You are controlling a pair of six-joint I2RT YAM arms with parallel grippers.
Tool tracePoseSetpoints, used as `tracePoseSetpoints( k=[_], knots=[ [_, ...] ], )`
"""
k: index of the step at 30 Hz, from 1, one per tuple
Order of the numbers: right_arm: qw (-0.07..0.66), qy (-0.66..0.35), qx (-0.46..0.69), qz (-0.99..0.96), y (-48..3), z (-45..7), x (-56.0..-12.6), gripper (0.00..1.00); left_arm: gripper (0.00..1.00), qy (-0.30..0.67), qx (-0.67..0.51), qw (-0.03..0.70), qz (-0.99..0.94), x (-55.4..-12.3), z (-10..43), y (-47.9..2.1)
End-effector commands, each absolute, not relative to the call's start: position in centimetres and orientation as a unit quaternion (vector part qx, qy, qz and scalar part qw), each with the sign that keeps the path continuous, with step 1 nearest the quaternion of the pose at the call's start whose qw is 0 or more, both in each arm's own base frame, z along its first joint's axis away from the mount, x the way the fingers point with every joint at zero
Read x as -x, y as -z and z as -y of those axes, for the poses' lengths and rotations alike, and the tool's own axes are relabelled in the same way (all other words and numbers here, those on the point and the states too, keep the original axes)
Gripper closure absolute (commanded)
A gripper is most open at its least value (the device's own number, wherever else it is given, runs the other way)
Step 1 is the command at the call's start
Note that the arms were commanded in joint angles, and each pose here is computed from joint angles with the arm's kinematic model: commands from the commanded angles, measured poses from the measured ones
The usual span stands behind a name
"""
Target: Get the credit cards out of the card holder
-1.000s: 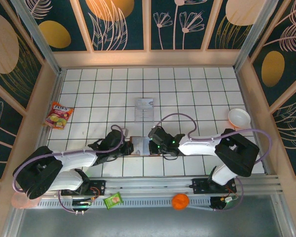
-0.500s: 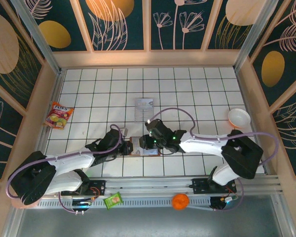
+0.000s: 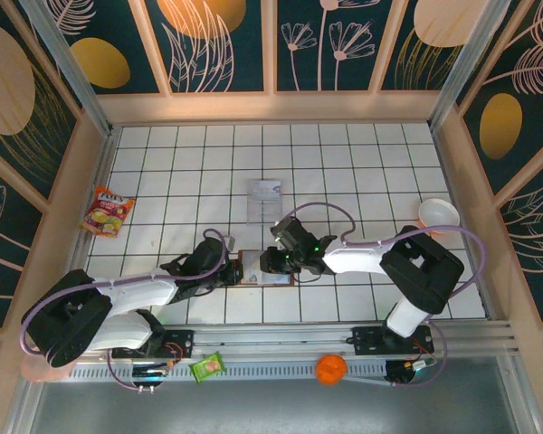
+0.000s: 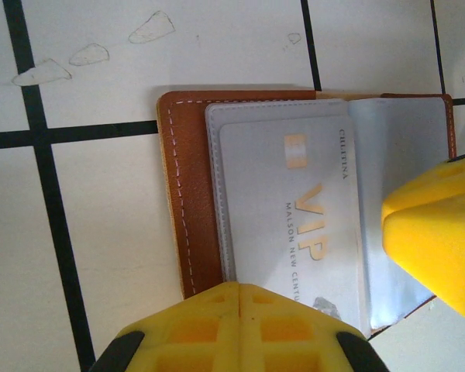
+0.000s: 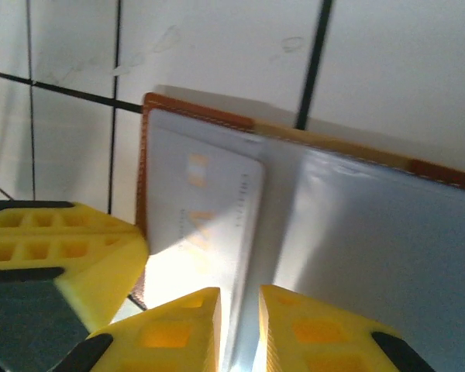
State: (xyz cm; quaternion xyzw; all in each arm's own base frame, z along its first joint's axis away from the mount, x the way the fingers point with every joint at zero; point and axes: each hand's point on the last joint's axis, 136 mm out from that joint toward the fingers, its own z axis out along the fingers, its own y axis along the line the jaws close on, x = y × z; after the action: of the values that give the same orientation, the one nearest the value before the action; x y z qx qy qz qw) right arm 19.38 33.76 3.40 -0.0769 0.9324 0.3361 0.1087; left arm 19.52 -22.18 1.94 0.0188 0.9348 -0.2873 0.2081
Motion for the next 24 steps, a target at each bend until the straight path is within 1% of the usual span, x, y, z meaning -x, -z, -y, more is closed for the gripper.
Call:
tracePoseSetpoints(
  k=[1, 16, 19, 24],
  knots=[
    [0.102, -0.345, 0.065, -0.931, -2.92, -33.97, -19.47, 0.8, 1.0, 0.274, -0.016, 0.193, -0.942, -18.74, 21.49, -0.76],
    [0.094, -0.358, 0.052, -0.927, -2.36, -34.25, -19.93, 0.84, 1.0, 0.277, -0.017, 0.191, -0.942, -18.68, 21.59, -0.76],
    [0.092, -0.36, 0.05, -0.927, -2.2, -34.24, -19.87, 0.86, 1.0, 0.278, -0.018, 0.191, -0.941, -18.68, 21.63, -0.78],
    [0.089, -0.367, 0.05, -0.925, -2.1, -34.34, -19.82, 0.87, 1.0, 0.281, -0.018, 0.191, -0.94, -18.65, 21.73, -0.8]
  ],
)
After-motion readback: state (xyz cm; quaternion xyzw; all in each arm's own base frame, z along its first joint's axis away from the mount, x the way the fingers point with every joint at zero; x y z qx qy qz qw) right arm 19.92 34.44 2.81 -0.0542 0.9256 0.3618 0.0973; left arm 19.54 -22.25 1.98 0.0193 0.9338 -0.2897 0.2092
